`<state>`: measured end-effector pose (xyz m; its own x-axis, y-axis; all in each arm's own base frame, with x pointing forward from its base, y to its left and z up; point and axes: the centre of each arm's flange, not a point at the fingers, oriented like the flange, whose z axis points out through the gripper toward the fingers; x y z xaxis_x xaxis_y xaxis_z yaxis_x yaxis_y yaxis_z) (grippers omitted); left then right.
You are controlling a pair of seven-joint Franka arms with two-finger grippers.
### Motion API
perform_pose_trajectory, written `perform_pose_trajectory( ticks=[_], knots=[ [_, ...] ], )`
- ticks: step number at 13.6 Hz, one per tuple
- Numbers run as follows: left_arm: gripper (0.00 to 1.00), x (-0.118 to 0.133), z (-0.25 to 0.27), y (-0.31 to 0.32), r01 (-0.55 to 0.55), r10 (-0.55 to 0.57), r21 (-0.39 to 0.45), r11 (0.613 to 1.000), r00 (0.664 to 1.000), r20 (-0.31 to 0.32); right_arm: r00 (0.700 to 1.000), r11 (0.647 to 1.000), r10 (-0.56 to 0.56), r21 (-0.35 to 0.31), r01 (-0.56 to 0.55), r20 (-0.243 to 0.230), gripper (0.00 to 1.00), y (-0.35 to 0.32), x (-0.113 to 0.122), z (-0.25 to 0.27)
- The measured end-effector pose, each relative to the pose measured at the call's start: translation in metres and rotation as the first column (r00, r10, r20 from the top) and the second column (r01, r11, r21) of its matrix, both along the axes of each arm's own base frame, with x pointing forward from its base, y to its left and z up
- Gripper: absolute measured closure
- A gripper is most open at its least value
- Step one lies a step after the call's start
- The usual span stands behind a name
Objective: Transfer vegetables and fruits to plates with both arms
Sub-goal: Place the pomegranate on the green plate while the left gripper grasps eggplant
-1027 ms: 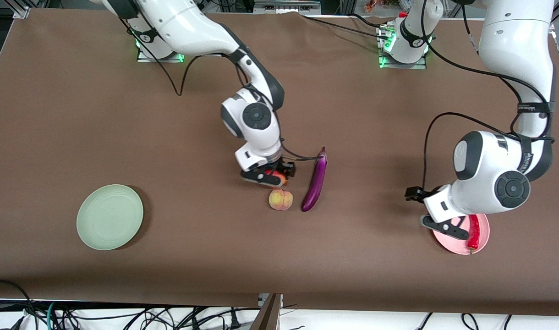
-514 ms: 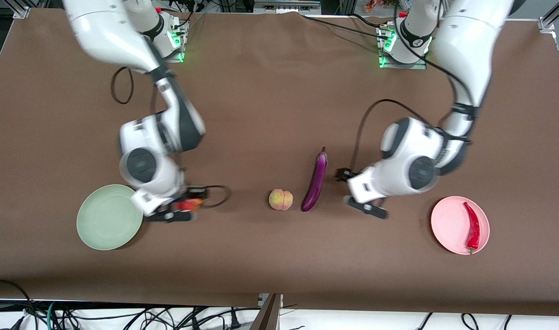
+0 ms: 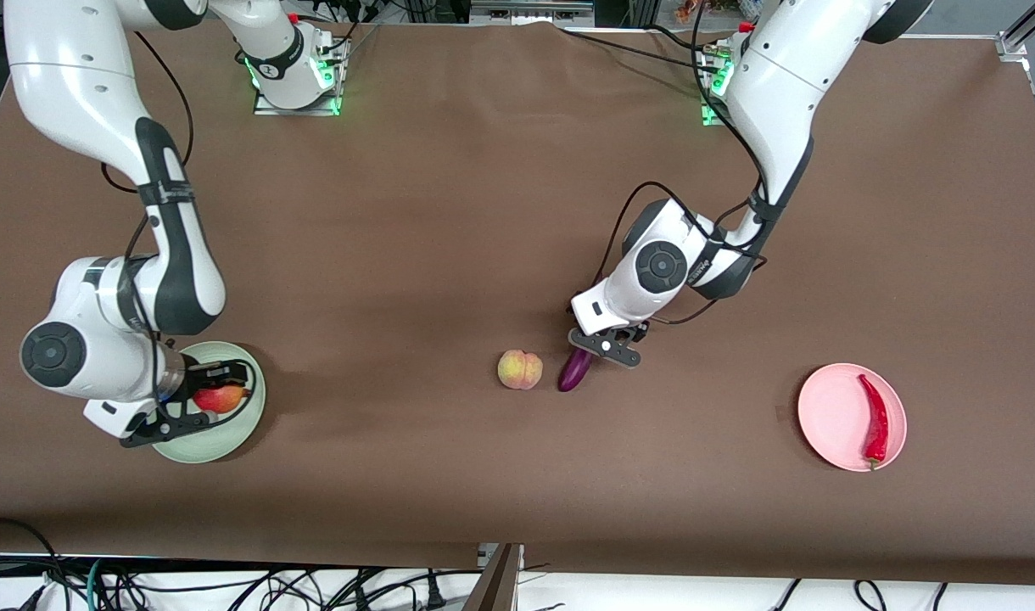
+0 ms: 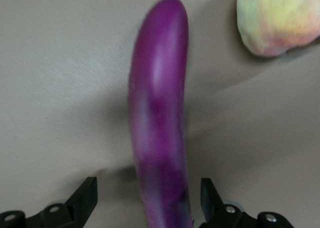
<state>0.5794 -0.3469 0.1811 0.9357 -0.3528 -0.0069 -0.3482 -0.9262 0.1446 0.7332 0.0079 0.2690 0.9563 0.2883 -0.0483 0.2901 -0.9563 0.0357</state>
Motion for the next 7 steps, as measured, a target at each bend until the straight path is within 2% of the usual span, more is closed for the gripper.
perform_pose_trajectory(
  ticks=[1,4,5,7],
  knots=[
    [0.14,-0.001,0.0,-0.001,0.001,-0.001,0.0,1.0,1.0,0.001,1.0,1.0,0.013,0.001,-0.013,0.012,0.14,-0.005,0.001,-0.008],
    [0.49,0.001,0.001,0.0,-0.001,0.001,0.0,1.0,1.0,0.006,0.998,0.999,0.048,0.0,-0.048,0.042,0.14,-0.013,0.002,-0.035],
    [0.58,0.002,0.002,0.001,-0.003,0.003,0.0,1.0,1.0,0.009,0.997,0.998,0.06,-0.001,-0.06,0.055,0.14,-0.018,0.002,-0.043],
    [0.63,0.008,0.011,0.007,-0.015,0.015,0.004,1.0,1.0,0.016,0.996,0.998,0.054,0.011,-0.055,0.071,0.0,-0.034,0.003,-0.055]
  ],
)
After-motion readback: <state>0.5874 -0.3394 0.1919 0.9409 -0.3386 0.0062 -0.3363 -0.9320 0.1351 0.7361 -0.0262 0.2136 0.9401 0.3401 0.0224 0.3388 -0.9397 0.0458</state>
